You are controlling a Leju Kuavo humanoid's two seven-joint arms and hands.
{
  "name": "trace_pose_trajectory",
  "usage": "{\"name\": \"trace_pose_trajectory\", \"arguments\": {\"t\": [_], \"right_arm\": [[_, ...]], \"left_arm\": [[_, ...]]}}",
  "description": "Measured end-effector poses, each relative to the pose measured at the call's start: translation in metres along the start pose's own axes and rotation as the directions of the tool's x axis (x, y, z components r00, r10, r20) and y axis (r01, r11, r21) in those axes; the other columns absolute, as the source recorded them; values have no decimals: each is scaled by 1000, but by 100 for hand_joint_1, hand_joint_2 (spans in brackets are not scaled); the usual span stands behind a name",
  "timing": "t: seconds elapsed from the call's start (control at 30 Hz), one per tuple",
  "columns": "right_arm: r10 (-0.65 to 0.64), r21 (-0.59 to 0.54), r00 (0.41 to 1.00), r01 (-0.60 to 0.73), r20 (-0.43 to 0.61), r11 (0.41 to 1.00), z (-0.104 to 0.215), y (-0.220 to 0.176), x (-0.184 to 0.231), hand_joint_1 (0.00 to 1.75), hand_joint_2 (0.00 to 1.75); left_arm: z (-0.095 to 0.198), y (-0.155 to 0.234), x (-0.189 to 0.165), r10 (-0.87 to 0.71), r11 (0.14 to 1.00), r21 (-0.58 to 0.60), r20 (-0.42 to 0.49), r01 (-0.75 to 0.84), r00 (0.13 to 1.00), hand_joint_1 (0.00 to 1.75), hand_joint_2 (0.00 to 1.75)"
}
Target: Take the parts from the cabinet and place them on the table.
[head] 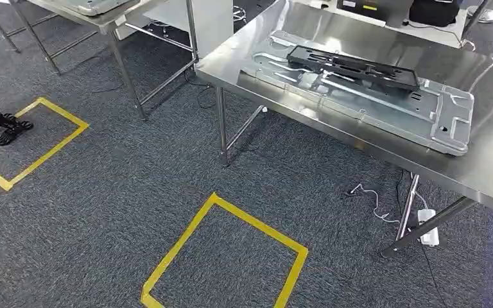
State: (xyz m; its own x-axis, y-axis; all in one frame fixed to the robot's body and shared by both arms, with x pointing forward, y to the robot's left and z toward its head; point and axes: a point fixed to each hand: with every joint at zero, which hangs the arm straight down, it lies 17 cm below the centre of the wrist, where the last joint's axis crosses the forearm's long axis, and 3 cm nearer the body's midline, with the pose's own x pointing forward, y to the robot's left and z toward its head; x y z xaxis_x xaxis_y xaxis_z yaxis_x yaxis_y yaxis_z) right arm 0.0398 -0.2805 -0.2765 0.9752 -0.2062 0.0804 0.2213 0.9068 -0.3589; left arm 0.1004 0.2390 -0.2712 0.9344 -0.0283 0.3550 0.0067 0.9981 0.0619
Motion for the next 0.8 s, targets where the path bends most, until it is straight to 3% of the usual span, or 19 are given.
{"name": "trace_pose_trajectory", "arguments": {"t": [0.3,0.8], "right_arm": [[-1,35,998,-2,63,999,2,7,8,0,0],[2,38,998,-4,55,999,1,7,4,0,0]], "left_arm": [[0,5,-3,3,1000,8,-3,-3,1000,0,0],[-1,10,-3,8,1000,14,-5,-8,1000,0,0]]}}
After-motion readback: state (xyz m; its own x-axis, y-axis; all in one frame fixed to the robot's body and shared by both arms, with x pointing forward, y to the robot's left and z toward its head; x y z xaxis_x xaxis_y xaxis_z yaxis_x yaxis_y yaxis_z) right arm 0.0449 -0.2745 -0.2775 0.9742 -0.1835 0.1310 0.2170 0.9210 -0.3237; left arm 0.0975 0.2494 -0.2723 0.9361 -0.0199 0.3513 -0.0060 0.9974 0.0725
